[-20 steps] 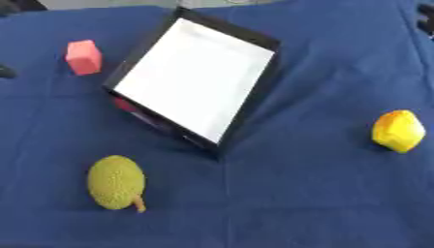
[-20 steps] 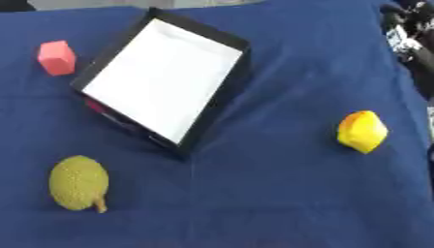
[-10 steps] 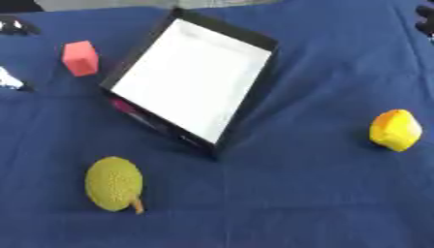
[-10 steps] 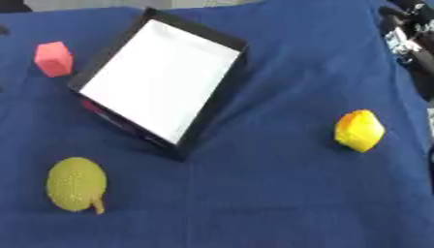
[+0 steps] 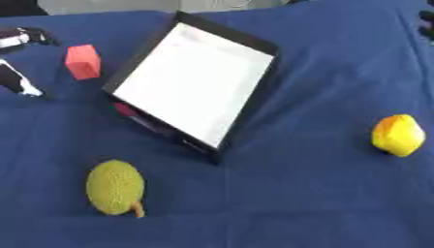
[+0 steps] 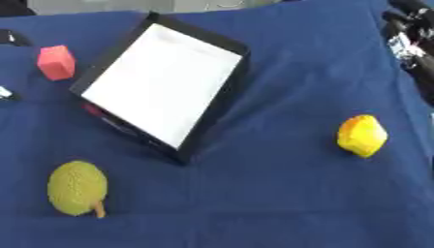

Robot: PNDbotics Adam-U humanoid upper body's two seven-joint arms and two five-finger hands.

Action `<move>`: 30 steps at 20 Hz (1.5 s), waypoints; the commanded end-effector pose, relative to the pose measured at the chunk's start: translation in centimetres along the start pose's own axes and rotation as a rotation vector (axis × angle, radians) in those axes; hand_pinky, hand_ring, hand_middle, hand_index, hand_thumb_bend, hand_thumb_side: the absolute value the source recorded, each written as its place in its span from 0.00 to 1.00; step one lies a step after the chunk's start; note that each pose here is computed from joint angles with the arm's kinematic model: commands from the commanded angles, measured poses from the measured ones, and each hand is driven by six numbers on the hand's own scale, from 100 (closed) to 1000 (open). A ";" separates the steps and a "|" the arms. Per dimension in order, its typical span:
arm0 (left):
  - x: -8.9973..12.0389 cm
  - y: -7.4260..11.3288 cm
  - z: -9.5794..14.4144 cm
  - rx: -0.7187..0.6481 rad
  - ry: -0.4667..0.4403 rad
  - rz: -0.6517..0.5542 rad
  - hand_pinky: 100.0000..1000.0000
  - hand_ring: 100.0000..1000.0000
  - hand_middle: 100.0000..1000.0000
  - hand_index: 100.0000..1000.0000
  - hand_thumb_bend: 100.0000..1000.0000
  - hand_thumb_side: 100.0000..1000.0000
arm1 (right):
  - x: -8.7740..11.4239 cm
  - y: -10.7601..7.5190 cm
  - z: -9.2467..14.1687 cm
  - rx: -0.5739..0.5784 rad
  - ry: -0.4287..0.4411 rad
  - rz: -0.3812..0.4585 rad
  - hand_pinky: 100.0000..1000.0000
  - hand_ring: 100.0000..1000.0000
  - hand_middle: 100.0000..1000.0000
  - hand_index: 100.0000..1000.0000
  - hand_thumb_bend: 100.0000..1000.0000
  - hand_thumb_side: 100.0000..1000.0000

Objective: Pick up objects on the table and place them in the box.

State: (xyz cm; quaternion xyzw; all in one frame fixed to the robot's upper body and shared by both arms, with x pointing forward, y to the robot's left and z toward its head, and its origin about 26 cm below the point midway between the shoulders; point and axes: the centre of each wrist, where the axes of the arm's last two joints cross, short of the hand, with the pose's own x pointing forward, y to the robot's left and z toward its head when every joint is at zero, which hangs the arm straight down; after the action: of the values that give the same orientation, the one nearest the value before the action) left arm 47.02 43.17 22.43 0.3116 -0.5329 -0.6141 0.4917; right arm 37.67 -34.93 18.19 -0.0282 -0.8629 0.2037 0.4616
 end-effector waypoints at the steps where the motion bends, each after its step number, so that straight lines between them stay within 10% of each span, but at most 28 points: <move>1: 0.0 2.3 0.7 0.038 0.000 -0.007 1.00 0.92 0.91 0.92 0.66 0.00 | 0.8 -0.7 -0.5 0.006 -0.024 0.034 1.00 1.00 1.00 0.97 0.00 0.41; 30: 1.3 5.3 0.5 0.124 0.034 0.120 0.99 0.90 0.90 0.90 0.57 0.00 | 1.4 -0.9 -1.3 0.012 -0.059 0.050 1.00 1.00 1.00 0.96 0.00 0.41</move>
State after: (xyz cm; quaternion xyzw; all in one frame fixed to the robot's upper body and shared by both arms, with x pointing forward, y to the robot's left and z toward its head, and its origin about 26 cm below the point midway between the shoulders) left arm 48.00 41.57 25.19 0.2950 -0.5684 -0.5573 0.5285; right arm 38.06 -34.53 19.01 -0.0292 -0.8703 0.2105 0.4443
